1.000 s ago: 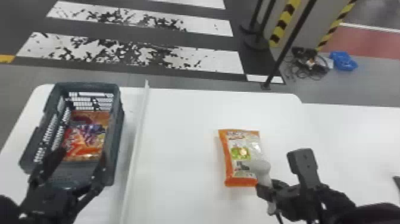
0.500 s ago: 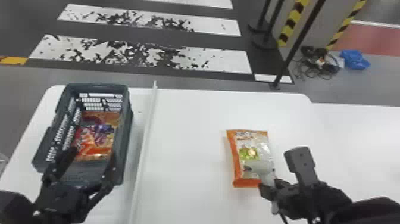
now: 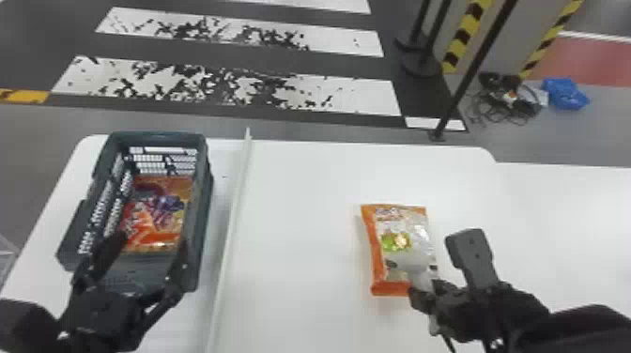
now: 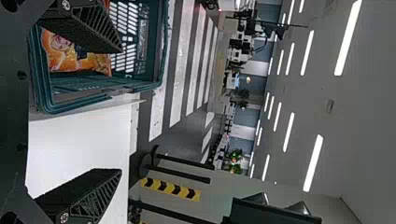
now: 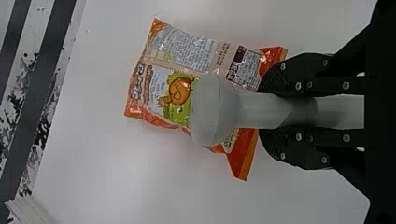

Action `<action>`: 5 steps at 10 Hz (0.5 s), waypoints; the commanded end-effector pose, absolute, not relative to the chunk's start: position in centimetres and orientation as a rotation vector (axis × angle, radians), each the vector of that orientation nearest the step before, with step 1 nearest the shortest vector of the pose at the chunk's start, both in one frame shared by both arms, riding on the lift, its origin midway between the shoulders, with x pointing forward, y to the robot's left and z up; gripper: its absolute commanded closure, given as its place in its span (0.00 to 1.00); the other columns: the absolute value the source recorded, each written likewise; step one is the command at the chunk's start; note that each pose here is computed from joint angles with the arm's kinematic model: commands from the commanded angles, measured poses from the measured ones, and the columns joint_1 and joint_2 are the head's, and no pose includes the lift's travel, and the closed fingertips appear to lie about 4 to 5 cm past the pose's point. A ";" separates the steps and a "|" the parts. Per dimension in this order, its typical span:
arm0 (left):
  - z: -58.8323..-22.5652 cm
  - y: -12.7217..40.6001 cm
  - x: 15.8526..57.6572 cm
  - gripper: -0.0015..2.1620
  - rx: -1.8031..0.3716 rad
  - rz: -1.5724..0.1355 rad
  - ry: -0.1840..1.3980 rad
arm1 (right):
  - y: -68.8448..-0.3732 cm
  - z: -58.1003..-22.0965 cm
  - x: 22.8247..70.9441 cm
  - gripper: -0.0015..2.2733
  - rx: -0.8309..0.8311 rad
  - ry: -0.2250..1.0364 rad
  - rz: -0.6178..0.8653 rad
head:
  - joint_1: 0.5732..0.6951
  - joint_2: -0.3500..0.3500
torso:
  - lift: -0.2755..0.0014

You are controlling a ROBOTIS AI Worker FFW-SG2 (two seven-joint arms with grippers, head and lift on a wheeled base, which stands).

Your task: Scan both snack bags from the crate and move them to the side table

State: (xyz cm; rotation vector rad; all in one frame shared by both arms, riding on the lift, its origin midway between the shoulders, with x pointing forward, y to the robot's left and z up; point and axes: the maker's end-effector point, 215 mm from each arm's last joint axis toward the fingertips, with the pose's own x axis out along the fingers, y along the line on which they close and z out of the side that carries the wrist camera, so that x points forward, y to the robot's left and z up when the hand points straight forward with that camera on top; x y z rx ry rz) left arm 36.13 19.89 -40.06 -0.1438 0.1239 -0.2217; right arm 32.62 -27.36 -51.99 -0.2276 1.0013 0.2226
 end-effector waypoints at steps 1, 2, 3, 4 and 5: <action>-40.1 19.9 36.1 0.04 -0.145 -0.221 0.125 | -27.4 -51.9 32.7 0.99 -0.230 0.998 0.224 | 1.00 0.32 | 0.89; -40.0 19.9 36.1 0.04 -0.144 -0.222 0.123 | -27.8 -51.8 32.8 0.99 -0.230 0.996 0.213 | 1.00 0.32 | 0.89; -39.9 19.9 36.2 0.04 -0.144 -0.223 0.122 | -28.7 -51.2 33.5 0.99 -0.229 0.982 0.194 | 1.00 0.32 | 0.89; -39.9 20.0 36.1 0.04 -0.141 -0.222 0.122 | -30.0 -50.8 33.8 0.99 -0.216 0.972 0.172 | 1.00 0.31 | 0.89; -40.0 20.0 36.1 0.04 -0.143 -0.221 0.123 | -31.5 -50.2 34.2 0.99 -0.203 0.960 0.143 | 1.00 0.28 | 0.89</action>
